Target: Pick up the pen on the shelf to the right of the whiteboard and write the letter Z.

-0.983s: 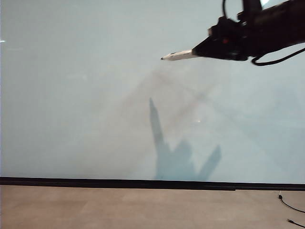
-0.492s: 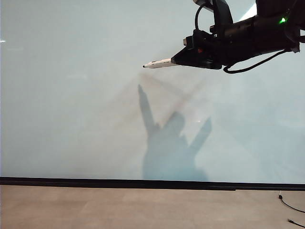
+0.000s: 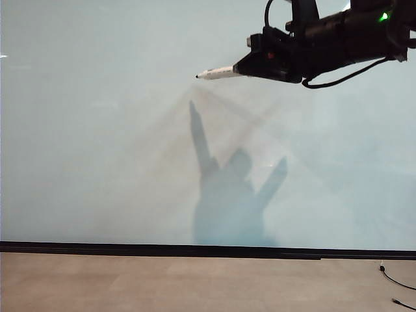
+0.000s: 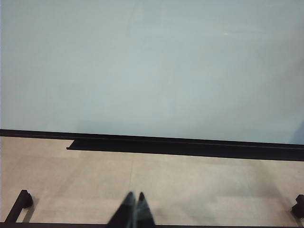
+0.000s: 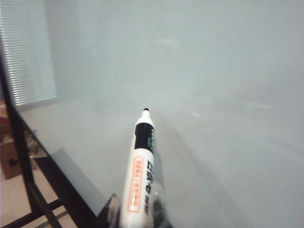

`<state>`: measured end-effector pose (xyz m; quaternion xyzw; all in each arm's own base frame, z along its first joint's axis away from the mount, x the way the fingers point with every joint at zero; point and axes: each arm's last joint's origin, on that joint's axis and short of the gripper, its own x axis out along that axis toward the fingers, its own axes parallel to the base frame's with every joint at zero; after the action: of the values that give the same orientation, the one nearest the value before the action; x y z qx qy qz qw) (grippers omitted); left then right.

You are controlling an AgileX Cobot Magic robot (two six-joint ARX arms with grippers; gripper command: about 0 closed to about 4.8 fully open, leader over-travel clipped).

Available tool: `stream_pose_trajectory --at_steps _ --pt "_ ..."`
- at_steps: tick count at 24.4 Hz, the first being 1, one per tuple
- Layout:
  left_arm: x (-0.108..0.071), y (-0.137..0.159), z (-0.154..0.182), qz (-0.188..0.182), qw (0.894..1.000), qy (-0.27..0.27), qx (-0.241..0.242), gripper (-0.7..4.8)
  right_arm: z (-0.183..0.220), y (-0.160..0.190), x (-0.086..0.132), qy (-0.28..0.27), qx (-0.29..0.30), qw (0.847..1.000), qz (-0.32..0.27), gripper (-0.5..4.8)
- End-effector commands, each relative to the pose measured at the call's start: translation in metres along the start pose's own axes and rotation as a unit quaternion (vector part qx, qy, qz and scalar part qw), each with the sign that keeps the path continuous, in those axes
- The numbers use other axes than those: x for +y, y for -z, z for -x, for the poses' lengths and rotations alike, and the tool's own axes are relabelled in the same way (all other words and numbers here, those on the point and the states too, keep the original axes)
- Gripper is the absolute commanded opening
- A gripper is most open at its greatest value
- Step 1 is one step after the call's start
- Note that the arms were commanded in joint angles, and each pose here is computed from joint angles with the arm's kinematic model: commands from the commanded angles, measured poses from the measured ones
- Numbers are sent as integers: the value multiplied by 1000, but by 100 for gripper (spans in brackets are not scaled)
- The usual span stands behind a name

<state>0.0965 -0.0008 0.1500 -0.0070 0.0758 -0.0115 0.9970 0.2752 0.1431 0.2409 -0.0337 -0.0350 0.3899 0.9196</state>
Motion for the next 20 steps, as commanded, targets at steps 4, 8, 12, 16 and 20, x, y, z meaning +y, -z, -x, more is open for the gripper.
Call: stream_pose_trajectory --at_steps 4,8,12,16,20 --pt "0 -2 0 -2 1000 0 -7 -4 0 -9 8 27 0 1000 3 -9" --pt "0 -2 0 -2 1000 0 -7 -4 0 -9 8 43 0 999 4 -9" --pt "0 -2 0 -2 1000 0 -6 -4 0 -9 6 65 1 998 6 -9" --pt "0 -2 0 -2 1000 0 -6 -4 0 -9 5 79 3 997 6 -9" --pt "0 -2 0 -2 1000 0 -6 -4 1 -8 2 91 4 996 6 -9"
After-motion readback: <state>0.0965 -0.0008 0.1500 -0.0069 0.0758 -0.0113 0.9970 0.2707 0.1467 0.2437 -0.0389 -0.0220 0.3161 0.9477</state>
